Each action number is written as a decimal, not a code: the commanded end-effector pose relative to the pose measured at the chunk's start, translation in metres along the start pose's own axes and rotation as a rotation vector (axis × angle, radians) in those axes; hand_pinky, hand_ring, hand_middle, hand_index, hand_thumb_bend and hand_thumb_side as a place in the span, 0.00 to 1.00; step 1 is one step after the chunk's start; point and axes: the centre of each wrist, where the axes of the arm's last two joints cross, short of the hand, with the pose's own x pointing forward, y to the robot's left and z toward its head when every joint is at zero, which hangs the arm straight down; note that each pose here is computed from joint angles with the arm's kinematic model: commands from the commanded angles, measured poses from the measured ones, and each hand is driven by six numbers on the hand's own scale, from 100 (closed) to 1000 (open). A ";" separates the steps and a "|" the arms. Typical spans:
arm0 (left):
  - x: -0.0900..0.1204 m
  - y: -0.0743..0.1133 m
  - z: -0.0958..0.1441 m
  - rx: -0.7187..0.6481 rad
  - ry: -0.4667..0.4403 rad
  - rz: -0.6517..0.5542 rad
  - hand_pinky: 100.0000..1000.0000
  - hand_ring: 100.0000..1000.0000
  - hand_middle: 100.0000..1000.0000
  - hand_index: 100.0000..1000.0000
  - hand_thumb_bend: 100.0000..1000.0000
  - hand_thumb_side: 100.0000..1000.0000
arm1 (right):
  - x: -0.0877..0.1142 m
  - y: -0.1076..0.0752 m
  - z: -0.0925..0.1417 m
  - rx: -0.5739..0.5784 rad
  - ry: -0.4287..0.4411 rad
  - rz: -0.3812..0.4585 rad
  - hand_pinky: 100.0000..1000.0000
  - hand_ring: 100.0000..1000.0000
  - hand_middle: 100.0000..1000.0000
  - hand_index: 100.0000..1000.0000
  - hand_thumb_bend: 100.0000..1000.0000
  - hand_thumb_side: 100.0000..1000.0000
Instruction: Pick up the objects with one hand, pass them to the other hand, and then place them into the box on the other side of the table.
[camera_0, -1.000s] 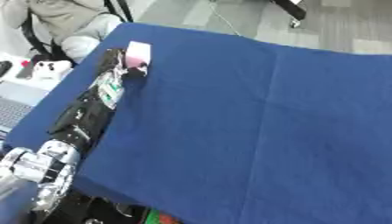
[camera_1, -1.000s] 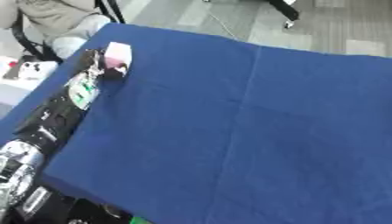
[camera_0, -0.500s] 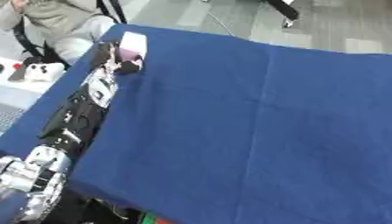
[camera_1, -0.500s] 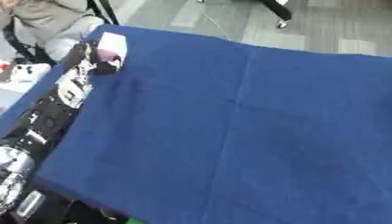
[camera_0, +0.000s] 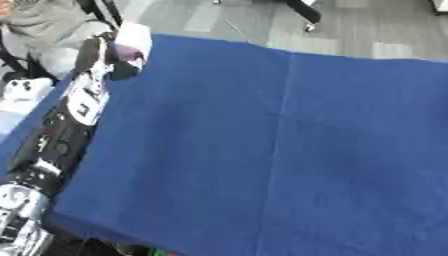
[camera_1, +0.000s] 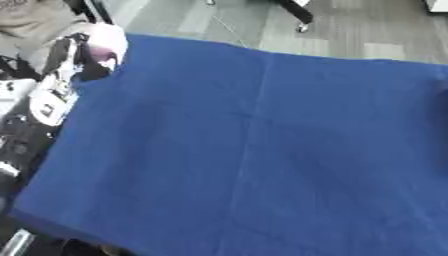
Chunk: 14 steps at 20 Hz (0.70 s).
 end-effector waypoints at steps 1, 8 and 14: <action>0.026 0.034 0.000 0.037 -0.145 0.018 0.64 0.41 0.29 0.61 0.00 0.23 | 0.007 -0.006 -0.008 0.002 -0.051 0.004 0.81 0.79 0.80 1.00 0.00 0.14; 0.073 0.041 0.027 -0.116 -0.443 0.065 0.65 0.41 0.29 0.61 0.00 0.25 | 0.033 -0.004 -0.021 0.035 -0.196 0.006 0.80 0.78 0.80 1.00 0.00 0.04; 0.103 0.038 0.054 -0.345 -0.654 0.092 0.66 0.42 0.29 0.62 0.00 0.30 | 0.054 -0.001 -0.033 0.059 -0.313 -0.002 0.79 0.77 0.80 1.00 0.00 0.03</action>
